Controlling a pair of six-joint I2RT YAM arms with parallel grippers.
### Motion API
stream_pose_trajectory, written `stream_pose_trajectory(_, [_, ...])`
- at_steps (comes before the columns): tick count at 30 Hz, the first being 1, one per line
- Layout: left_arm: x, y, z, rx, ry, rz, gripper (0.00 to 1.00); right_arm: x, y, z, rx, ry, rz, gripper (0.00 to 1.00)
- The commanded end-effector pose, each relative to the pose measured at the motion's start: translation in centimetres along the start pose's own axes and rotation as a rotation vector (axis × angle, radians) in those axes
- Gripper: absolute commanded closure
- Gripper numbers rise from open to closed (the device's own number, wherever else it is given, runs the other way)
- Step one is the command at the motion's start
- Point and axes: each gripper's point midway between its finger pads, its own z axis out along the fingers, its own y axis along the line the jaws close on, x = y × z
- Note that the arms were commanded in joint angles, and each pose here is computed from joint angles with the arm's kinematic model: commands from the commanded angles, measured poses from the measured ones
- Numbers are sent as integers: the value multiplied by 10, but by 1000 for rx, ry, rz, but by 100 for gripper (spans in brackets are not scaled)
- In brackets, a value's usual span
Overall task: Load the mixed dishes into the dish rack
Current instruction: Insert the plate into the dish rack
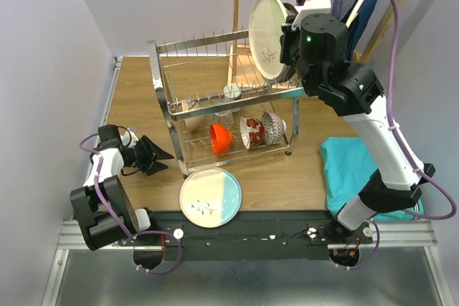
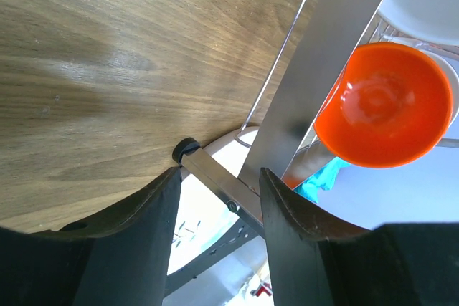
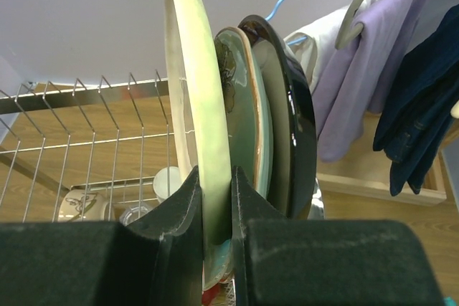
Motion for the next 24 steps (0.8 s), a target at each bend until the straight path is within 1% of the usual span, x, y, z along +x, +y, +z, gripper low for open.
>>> stream_pose_trajectory(1, [-2, -1, -1, -1, -17, 7, 43, -8, 11, 6, -12, -41, 87, 99])
stream_pose_trajectory(3, [-3, -2, -1, 2, -16, 7, 43, -3, 21, 6, -61, -27, 85, 99])
stream_pose_trajectory(5, [-3, -2, -1, 0, -10, 17, 43, 4, 28, 6, -100, -6, 77, 91])
stream_pose_trajectory(6, [-3, -2, -1, 1, -10, 17, 43, 7, 31, 5, -113, 3, 71, 84])
stream_pose_trajectory(7, [-2, -3, -1, 8, -7, 17, 43, 11, 33, 4, -127, 12, 64, 67])
stream_pose_trajectory(8, [-1, -3, -1, 10, -5, 15, 43, 7, 35, -2, -171, 8, 55, 60])
stream_pose_trajectory(9, [1, -2, 0, 12, 2, 15, 42, 5, 36, -7, -194, 6, 52, 55])
stream_pose_trajectory(10, [3, 1, 3, 11, 15, 10, 41, -8, 40, -31, -319, -15, 33, 35])
stream_pose_trajectory(11, [2, 0, 3, 10, 14, 5, 41, -8, 46, -38, -376, -16, 6, 33])
stream_pose_trajectory(13, [3, -2, 1, 13, 23, -3, 40, -14, 43, -51, -414, -27, -8, 29])
stream_pose_trajectory(14, [1, -5, 0, 12, 21, 9, 40, -10, 43, -57, -446, -11, -41, 23])
stream_pose_trajectory(16, [6, -6, -4, 7, 34, 14, 39, -9, 31, -70, -442, -4, -53, 17])
stream_pose_trajectory(17, [7, -8, -5, 9, 35, 19, 39, -3, 23, -72, -418, 12, -61, 13])
stream_pose_trajectory(18, [12, -8, -4, 15, 43, 8, 38, 1, 17, -75, -400, 16, -68, 10])
stream_pose_trajectory(19, [13, -8, -5, 15, 37, 19, 38, 13, 8, -79, -384, 34, -84, 8])
stream_pose_trajectory(20, [16, -7, -5, 8, 39, 26, 38, 15, 5, -80, -379, 28, -99, 7])
stream_pose_trajectory(21, [22, -5, -3, 0, 50, 45, 38, 20, 5, -85, -398, 31, -104, 6])
stream_pose_trajectory(22, [25, -4, -2, -5, 50, 70, 38, 37, 9, -85, -436, 56, -164, 4])
stream_pose_trajectory(23, [27, -3, -1, -12, 53, 71, 38, 41, 13, -97, -512, 47, -199, 0])
stream_pose_trajectory(24, [34, -2, 2, -11, 73, 72, 37, 46, 15, -101, -539, 57, -205, 0])
